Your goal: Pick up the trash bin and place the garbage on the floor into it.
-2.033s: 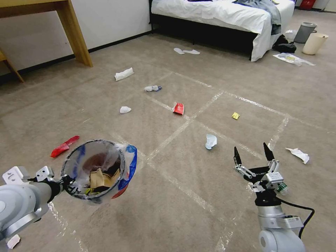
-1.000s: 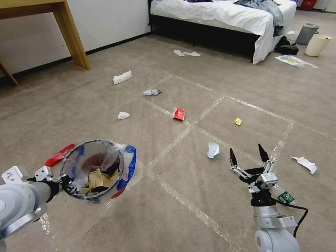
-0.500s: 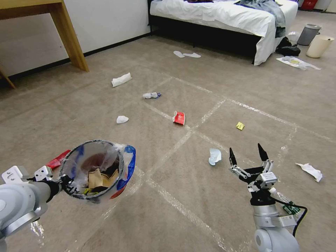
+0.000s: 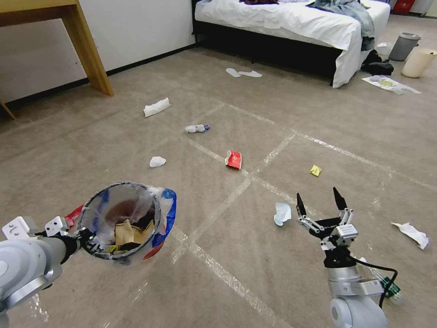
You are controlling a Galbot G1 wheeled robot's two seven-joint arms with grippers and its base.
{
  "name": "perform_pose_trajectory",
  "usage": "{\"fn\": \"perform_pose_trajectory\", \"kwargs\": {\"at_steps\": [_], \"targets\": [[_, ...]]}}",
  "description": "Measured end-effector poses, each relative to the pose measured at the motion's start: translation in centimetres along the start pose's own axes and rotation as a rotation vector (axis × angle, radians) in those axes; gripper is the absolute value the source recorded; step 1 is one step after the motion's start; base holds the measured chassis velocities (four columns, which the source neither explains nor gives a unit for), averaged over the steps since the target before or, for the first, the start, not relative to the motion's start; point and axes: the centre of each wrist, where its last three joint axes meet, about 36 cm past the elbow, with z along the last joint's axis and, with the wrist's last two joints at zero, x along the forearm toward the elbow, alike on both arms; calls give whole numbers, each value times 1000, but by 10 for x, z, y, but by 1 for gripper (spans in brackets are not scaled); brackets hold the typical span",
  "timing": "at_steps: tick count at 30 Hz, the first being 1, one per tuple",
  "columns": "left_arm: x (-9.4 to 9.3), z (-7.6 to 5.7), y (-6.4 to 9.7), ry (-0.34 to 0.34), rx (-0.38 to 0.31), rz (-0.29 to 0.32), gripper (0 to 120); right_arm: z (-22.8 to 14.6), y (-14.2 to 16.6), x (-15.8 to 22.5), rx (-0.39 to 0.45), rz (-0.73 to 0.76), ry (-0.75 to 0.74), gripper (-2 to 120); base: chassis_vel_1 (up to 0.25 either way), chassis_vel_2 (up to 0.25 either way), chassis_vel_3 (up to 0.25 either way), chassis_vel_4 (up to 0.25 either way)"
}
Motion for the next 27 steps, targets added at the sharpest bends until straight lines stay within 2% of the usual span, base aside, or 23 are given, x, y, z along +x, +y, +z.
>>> {"fn": "perform_pose_trajectory", "kwargs": {"at_steps": [9, 20, 27], "targets": [[-1, 1, 1, -1, 6, -3, 0, 5, 1, -1, 7, 11, 1, 100, -69, 77, 58, -69], [1, 3, 1, -4, 1, -2, 0, -2, -32, -12, 120, -1, 41, 100, 0, 0, 0, 0], [0, 10, 0, 2, -7, -6, 0, -17, -89, -38, 286, -136, 147, 100, 0, 0, 0, 0]]}}
